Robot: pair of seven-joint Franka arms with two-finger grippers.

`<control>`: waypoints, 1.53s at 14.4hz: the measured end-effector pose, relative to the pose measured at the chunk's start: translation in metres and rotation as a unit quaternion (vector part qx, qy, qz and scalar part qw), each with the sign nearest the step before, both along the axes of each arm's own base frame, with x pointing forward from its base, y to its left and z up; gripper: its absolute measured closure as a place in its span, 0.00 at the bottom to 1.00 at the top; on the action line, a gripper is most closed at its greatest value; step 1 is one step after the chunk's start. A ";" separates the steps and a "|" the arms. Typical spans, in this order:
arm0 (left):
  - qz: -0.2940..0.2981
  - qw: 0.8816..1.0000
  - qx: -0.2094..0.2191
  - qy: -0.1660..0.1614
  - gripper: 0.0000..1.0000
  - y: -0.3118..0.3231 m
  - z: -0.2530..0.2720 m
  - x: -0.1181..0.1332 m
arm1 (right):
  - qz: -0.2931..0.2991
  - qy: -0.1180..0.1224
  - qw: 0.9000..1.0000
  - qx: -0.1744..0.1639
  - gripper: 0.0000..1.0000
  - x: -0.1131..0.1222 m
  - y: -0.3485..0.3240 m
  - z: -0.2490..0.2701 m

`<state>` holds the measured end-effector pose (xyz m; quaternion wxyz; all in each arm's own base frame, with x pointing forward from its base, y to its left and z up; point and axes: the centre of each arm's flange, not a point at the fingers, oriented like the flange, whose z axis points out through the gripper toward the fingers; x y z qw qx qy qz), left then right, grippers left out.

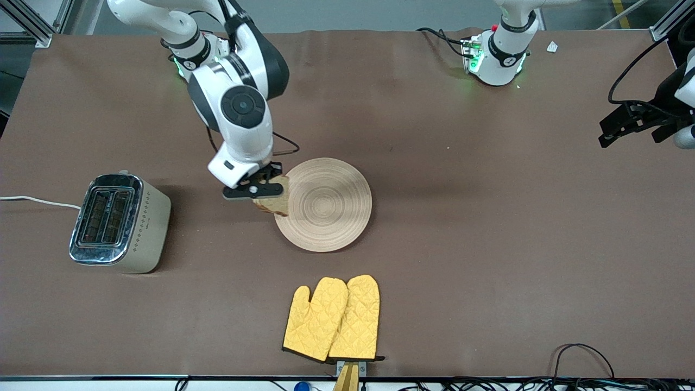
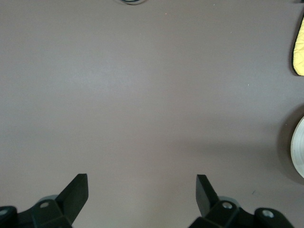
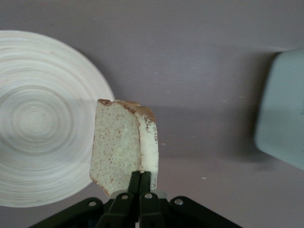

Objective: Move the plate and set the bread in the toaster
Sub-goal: 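Lift the bread with the right gripper and carry it over the toaster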

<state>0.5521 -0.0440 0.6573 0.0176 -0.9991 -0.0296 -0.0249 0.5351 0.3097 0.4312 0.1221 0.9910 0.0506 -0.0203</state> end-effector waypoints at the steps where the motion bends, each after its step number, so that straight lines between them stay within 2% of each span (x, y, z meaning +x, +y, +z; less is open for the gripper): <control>1: 0.000 1.000 0.000 0.002 0.00 0.000 -0.002 0.001 | -0.012 -0.001 1.000 -0.009 0.98 0.000 -0.017 0.020; 6: 0.000 1.000 -0.001 0.006 0.00 0.000 -0.011 0.007 | -0.080 -0.022 0.995 -0.057 0.98 0.008 -0.130 0.095; 8: 0.000 1.000 -0.001 0.006 0.00 0.000 -0.011 0.007 | -0.091 -0.025 0.994 -0.059 0.98 0.018 -0.185 0.112; 11: 0.000 1.000 -0.001 0.006 0.00 0.000 -0.010 0.007 | -0.090 -0.033 0.990 -0.102 0.98 0.028 -0.255 0.124; 14: 0.000 1.000 -0.001 0.006 0.00 0.000 -0.010 0.007 | -0.069 -0.047 0.985 -0.153 0.98 0.033 -0.267 0.118; 16: 0.000 1.000 -0.001 0.006 0.00 0.000 -0.010 0.007 | -0.051 -0.056 0.982 -0.173 0.98 0.036 -0.271 0.106; 19: 0.000 1.000 -0.002 0.006 0.00 0.000 -0.010 0.007 | -0.034 -0.069 0.978 -0.194 0.98 0.040 -0.278 0.098; 22: -0.001 1.000 -0.007 -0.002 0.00 -0.001 -0.009 0.009 | -0.025 -0.083 0.977 -0.196 0.98 0.045 -0.296 0.085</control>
